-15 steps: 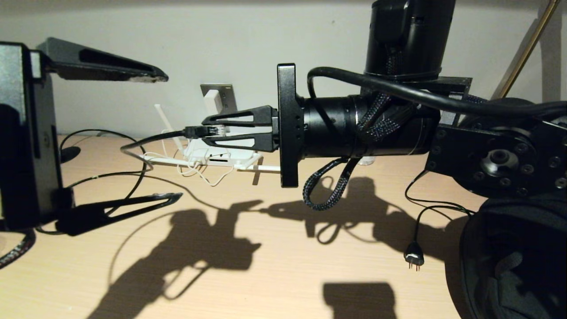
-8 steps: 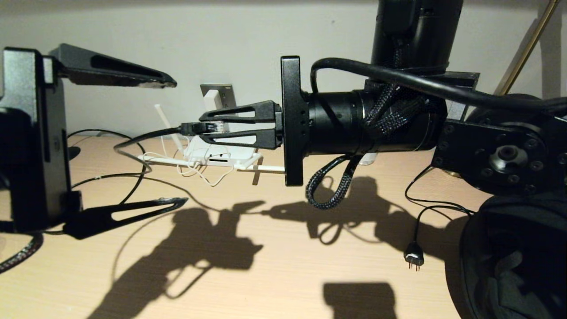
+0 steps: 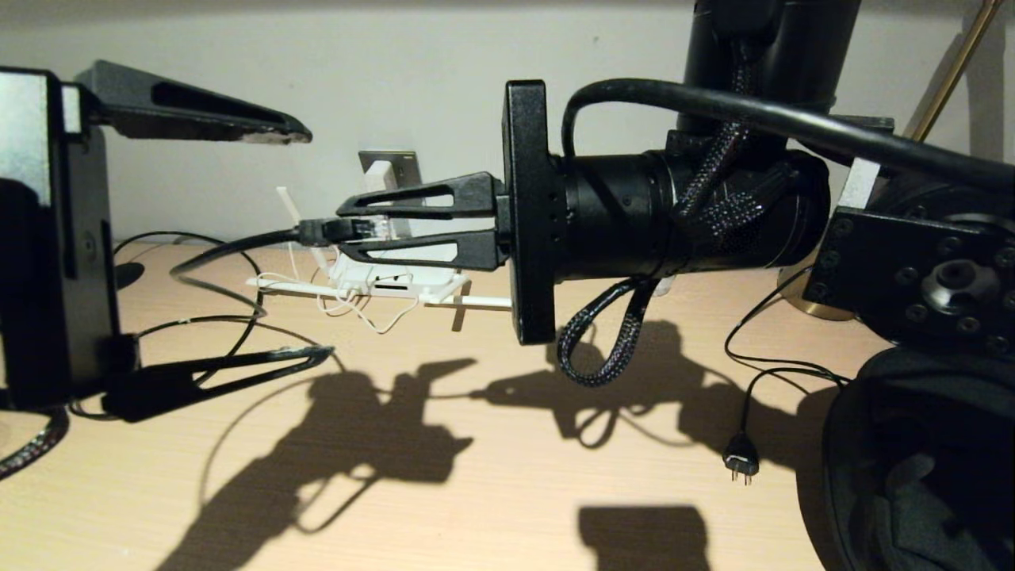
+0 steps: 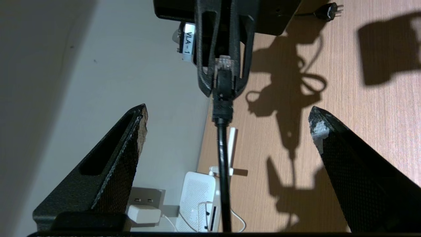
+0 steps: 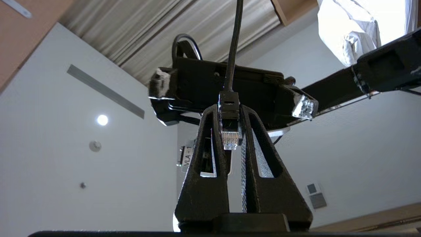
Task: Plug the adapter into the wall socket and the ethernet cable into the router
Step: Hand it to the other hand
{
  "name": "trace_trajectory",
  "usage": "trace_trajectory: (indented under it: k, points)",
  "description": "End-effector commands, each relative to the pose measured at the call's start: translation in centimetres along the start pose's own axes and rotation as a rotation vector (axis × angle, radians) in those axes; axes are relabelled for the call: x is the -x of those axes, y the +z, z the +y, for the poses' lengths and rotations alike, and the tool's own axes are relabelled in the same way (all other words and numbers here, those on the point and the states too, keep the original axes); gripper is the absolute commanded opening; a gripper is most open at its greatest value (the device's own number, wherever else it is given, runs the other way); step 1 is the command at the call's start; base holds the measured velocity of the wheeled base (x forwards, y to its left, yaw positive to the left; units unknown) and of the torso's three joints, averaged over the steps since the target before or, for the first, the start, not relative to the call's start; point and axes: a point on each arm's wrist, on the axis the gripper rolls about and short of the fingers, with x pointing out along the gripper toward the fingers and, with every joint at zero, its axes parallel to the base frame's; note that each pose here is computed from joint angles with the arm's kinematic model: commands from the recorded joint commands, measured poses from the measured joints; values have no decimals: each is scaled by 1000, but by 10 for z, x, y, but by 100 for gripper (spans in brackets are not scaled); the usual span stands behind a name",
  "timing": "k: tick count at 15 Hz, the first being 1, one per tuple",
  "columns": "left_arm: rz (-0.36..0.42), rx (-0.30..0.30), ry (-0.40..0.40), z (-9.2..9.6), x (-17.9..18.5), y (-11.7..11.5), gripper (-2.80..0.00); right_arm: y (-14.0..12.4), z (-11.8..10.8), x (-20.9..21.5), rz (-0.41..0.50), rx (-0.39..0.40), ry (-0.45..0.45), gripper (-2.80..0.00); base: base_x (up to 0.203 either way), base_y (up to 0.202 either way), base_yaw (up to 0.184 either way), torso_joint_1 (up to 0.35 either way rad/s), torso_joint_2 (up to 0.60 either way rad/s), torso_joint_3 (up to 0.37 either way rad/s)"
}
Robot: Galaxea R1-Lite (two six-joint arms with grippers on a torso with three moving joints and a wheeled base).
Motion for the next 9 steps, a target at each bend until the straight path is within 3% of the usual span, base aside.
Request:
trace_trajectory:
  k: [1,9]
  points:
    - [-5,-9,2,1,0,1,0,-4,0,-2,15,-7,-2,-280,0,0,0,0,0,0]
    - [-17,-4,-2,1,0,2,0,-3,-3,-5,18,-8,-8,-280,0,0,0,0,0,0]
